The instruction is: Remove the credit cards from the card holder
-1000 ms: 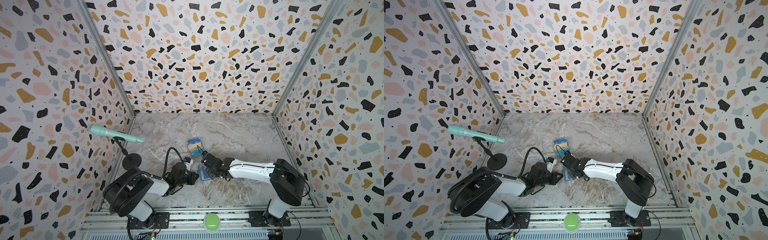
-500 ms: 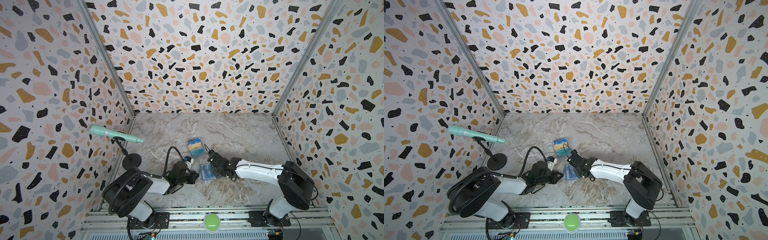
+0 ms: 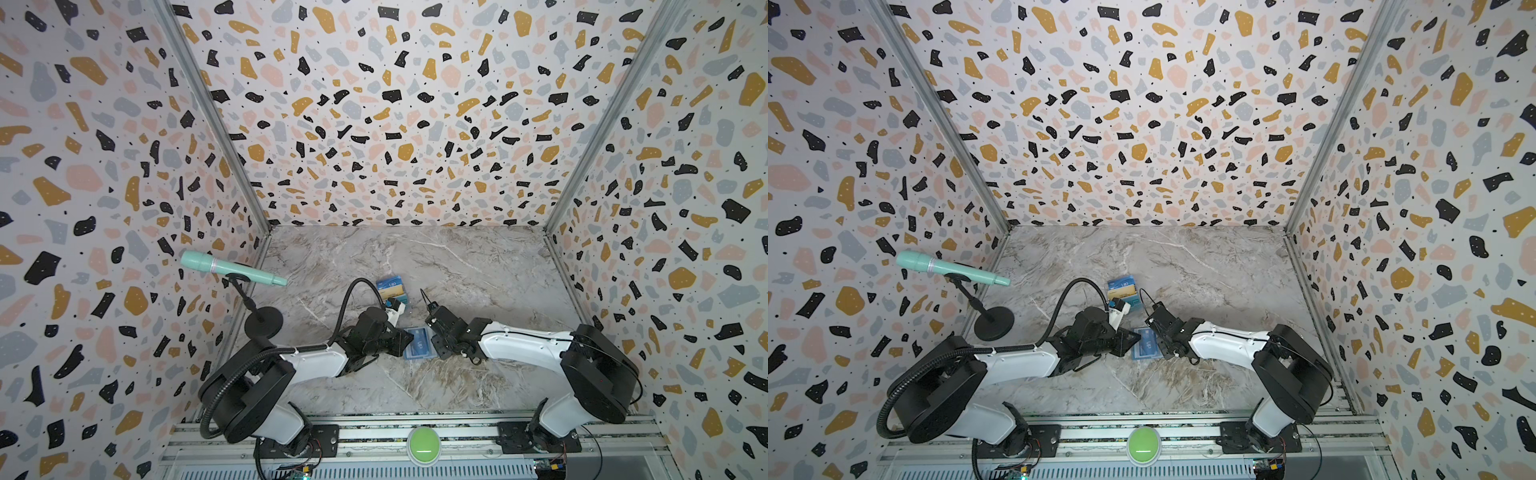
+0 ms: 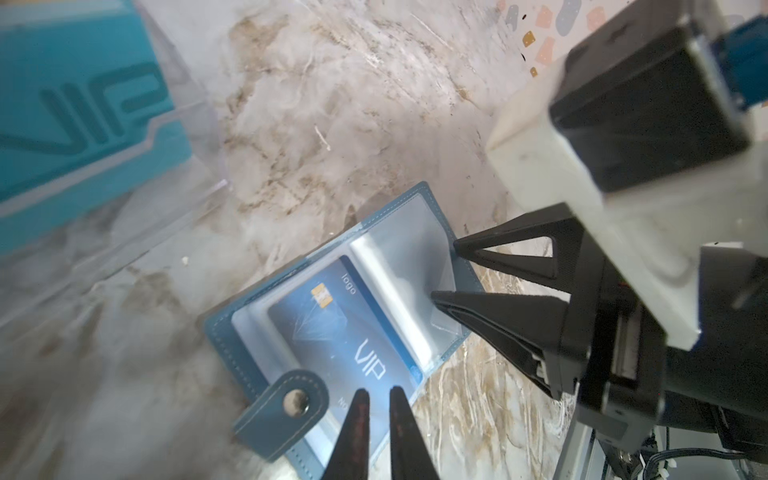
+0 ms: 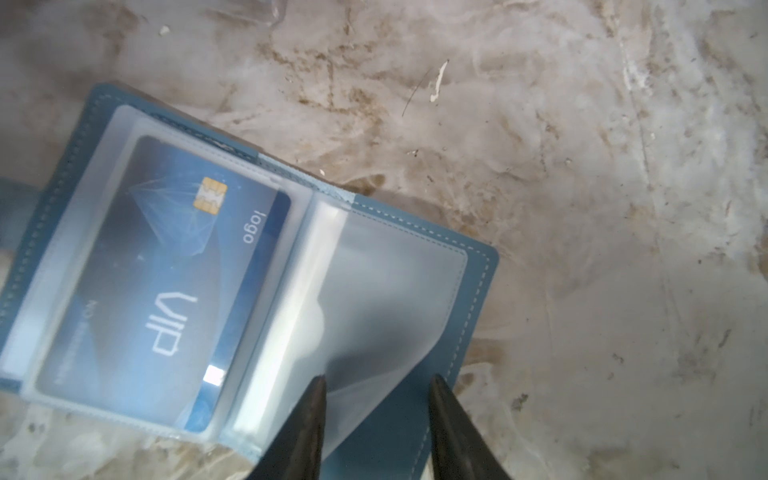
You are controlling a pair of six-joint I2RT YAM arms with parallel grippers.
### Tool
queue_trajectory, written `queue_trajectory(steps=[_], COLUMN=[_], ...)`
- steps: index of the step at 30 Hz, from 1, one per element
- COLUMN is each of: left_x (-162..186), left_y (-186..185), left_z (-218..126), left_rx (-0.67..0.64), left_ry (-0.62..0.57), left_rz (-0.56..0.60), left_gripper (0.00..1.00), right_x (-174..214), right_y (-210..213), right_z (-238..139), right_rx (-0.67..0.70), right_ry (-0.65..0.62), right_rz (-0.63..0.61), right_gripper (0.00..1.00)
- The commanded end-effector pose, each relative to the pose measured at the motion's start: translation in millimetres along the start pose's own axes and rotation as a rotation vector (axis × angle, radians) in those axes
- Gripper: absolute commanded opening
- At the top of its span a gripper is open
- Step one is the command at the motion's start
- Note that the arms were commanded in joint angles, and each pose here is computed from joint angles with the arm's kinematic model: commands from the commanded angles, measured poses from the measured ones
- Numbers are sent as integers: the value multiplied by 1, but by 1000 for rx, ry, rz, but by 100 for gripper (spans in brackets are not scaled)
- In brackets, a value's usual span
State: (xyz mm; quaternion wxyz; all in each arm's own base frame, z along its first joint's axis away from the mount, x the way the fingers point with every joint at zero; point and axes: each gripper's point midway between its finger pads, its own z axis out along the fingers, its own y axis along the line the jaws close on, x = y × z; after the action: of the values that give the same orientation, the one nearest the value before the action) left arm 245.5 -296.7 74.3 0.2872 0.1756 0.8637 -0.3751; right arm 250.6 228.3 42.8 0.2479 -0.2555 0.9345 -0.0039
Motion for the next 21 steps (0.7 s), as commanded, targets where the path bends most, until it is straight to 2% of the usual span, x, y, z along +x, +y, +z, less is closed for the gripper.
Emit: queue_trajectory(steps=[1,10,15,21], left_x=[8,16,21,26], left_y=[1,-11,5,40], left_z=[8,33,40,27], left_rx=[-13,-25,-125,-313], left_ry=[40,90,93,71], left_rz=[34,58,24,3], left_gripper=[14,24,25,25], right_x=[-2,3,8,16], right_y=[-5,-12,-15,-17], right_z=[-8,-10,-7,-3], right_rx=[-12,-76,-75,-73], right_ry=[-21,-32,-20,7], right_rz=[31,81,86,85], right_gripper=[42,42,42,42])
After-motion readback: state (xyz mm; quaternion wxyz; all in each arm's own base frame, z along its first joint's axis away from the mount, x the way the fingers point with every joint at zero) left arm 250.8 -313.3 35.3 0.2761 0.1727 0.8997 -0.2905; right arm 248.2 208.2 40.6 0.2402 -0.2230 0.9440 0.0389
